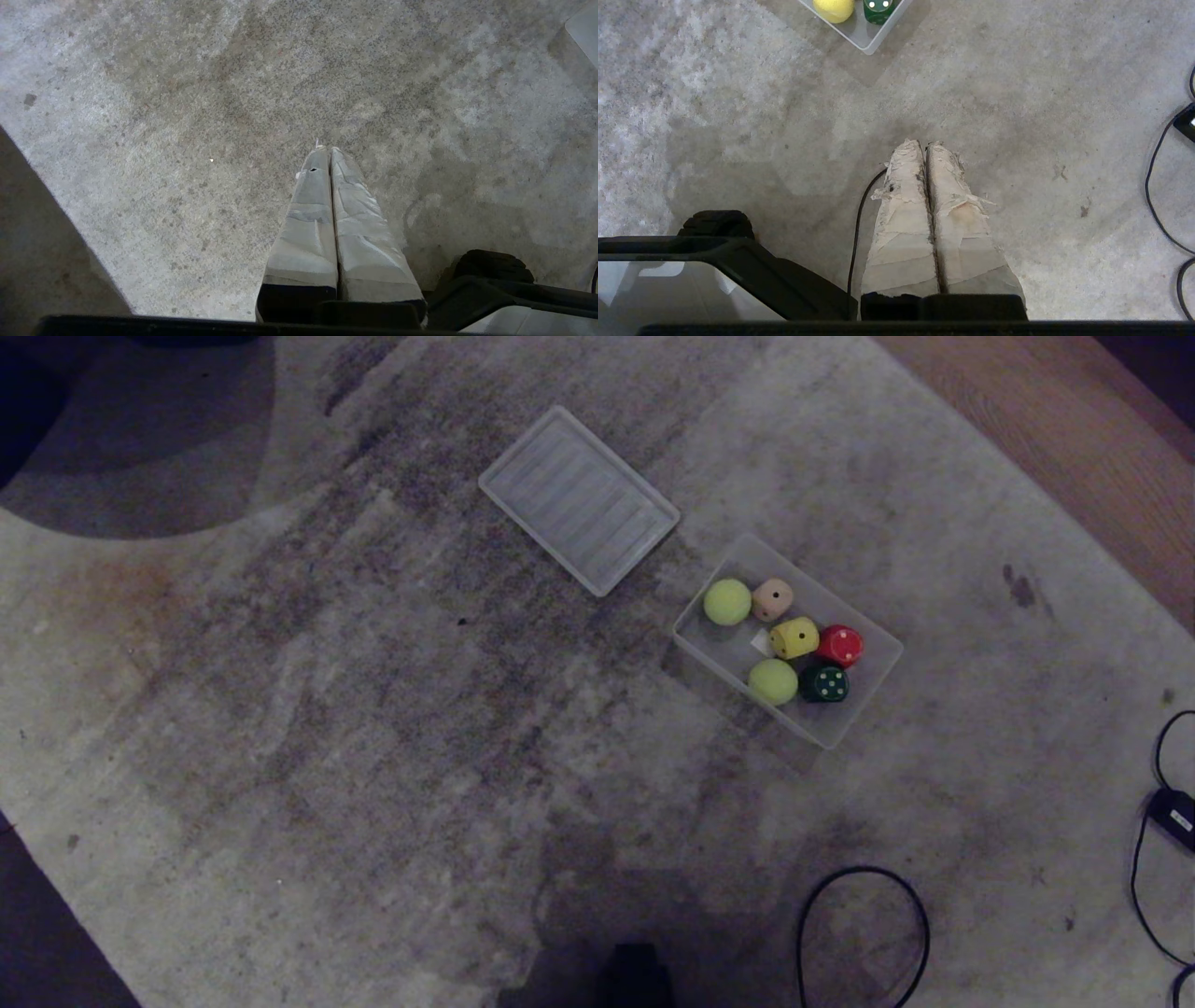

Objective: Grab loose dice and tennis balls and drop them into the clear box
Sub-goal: Close the lid

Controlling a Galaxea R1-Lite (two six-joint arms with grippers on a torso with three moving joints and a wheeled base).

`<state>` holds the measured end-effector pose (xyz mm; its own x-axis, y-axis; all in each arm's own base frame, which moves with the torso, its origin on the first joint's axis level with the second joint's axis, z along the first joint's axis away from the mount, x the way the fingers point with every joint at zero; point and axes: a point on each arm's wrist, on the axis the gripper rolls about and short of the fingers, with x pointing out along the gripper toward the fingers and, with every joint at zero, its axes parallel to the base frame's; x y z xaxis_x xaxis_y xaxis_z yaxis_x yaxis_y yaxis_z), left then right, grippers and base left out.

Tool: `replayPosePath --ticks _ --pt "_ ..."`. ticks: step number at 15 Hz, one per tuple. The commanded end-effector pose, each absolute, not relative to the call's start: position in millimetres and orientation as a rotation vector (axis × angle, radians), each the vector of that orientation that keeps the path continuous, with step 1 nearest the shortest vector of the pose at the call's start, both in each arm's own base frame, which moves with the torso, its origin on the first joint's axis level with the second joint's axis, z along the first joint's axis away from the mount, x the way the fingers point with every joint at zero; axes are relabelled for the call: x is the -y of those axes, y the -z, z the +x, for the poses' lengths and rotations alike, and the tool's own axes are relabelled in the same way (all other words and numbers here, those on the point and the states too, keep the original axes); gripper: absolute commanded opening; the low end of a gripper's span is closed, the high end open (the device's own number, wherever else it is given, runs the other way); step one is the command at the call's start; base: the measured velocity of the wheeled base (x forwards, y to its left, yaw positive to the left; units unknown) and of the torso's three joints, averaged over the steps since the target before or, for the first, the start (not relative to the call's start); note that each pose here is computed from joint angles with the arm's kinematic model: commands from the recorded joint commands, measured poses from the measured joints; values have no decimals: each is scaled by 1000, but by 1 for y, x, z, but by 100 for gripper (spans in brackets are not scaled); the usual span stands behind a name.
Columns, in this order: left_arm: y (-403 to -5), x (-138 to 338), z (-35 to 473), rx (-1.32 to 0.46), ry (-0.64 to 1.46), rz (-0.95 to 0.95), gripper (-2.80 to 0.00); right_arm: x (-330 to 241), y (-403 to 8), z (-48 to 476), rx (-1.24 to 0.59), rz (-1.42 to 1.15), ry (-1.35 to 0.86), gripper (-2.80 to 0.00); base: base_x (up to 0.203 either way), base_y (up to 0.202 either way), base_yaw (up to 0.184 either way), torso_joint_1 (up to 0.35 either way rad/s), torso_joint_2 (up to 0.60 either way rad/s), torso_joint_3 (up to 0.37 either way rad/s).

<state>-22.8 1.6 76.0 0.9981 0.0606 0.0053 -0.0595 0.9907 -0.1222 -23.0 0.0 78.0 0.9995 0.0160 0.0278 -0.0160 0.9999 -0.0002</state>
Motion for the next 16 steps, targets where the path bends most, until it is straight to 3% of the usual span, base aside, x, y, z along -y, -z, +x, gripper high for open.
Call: replayPosePath --ticks 1,16 --pt "-76 -2 -23 7 -61 -123 -280 0 -75 -22 17 0 -17 -280 0 0 0 0 0 0" --pt "-76 -2 -23 7 -61 -129 -280 0 -75 -22 17 -3 -17 -280 0 0 0 3 4 181"
